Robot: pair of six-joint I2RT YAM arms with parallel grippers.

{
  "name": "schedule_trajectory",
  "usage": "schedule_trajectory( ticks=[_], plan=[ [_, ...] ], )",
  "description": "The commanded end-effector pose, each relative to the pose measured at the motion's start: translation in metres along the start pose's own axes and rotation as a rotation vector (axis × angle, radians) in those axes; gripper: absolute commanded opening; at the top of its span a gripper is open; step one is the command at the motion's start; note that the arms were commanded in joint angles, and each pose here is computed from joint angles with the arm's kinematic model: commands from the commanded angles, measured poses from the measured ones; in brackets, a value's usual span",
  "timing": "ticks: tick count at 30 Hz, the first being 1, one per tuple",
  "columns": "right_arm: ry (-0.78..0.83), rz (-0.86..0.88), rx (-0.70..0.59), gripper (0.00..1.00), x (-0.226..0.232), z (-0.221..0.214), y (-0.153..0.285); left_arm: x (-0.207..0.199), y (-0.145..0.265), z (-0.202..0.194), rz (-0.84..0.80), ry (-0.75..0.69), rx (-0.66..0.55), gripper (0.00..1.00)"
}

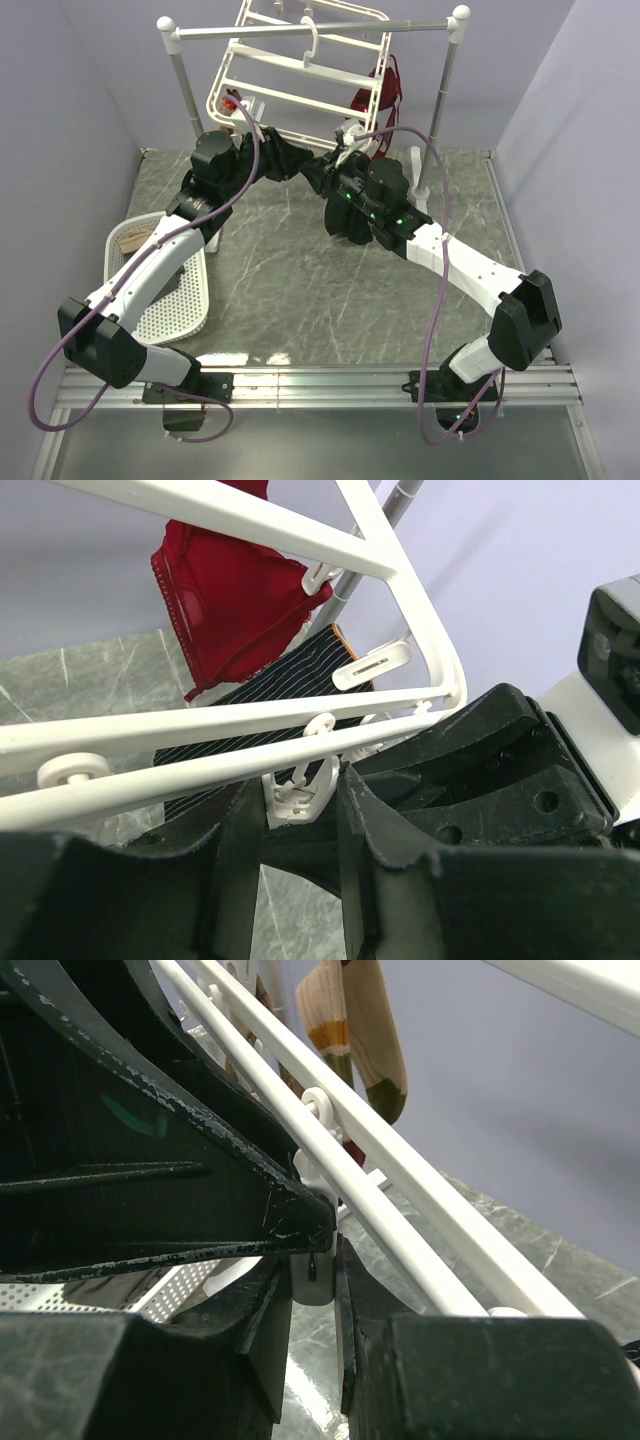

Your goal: Clip the underwear to the hanger

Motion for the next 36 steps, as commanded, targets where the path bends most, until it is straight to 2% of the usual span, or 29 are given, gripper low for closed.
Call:
schedule_trajectory(
  ticks=[1, 2, 3, 6, 9, 11, 20, 22, 23, 26, 27, 30, 33, 34, 36],
  plan=[
    [0.017, 0.052, -0.071, 0.0, 0.015, 0.03, 0.001, -0.012, 0.0, 0.027, -0.021, -0.01, -0.086, 0.04],
    [0.018, 0.048, -0.063, 0.05, 0.014, 0.028, 0.001, -0.012, 0.0, 0.026, -0.02, -0.004, -0.083, 0.0],
    [0.021, 0.045, -0.059, 0.15, 0.014, 0.028, 0.003, -0.013, 0.0, 0.026, -0.025, -0.002, -0.078, 0.0],
    [0.032, 0.038, -0.049, 0.32, 0.012, 0.025, 0.011, -0.013, 0.002, 0.022, -0.026, 0.001, -0.058, 0.0],
    [0.043, 0.043, -0.044, 0.38, 0.011, 0.024, 0.017, -0.015, 0.006, 0.019, -0.034, 0.01, -0.042, 0.0],
    [0.05, 0.04, -0.051, 0.39, 0.01, 0.025, 0.019, -0.015, 0.009, 0.018, -0.043, 0.017, -0.041, 0.0],
    [0.044, 0.062, -0.111, 0.34, 0.011, 0.031, 0.008, -0.025, 0.011, 0.018, -0.107, 0.103, -0.026, 0.0],
    [0.05, 0.067, -0.112, 0.28, 0.01, 0.032, 0.006, -0.025, 0.012, 0.019, -0.113, 0.119, -0.025, 0.0],
    [0.054, 0.072, -0.112, 0.2, 0.011, 0.031, 0.006, -0.026, 0.012, 0.019, -0.118, 0.129, -0.023, 0.0],
    [0.065, 0.08, -0.114, 0.04, 0.012, 0.032, 0.008, -0.025, 0.014, 0.02, -0.113, 0.141, -0.026, 0.01],
    [0.067, 0.082, -0.108, 0.01, 0.012, 0.031, 0.008, -0.025, 0.014, 0.02, -0.113, 0.141, -0.027, 0.01],
    [0.069, 0.088, -0.111, 0.0, 0.013, 0.033, 0.01, -0.023, 0.014, 0.022, -0.107, 0.149, -0.033, 0.04],
    [0.078, 0.084, -0.104, 0.0, 0.013, 0.033, 0.011, -0.022, 0.014, 0.026, -0.084, 0.147, -0.041, 0.2],
    [0.081, 0.083, -0.103, 0.0, 0.013, 0.034, 0.011, -0.023, 0.015, 0.029, -0.081, 0.145, -0.047, 0.32],
    [0.082, 0.08, -0.093, 0.0, 0.013, 0.034, 0.011, -0.022, 0.015, 0.033, -0.064, 0.122, -0.067, 0.39]
  ],
)
Point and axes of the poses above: each gripper's point midway between its finger pads, its own y axis back along the fingers, its own x axis along the line the jaws close on, z = x × y, the point moved 5 cm from there along y, back along the fingers, and after that the axes turned 2 degrees about y, right-handed, at the moved point
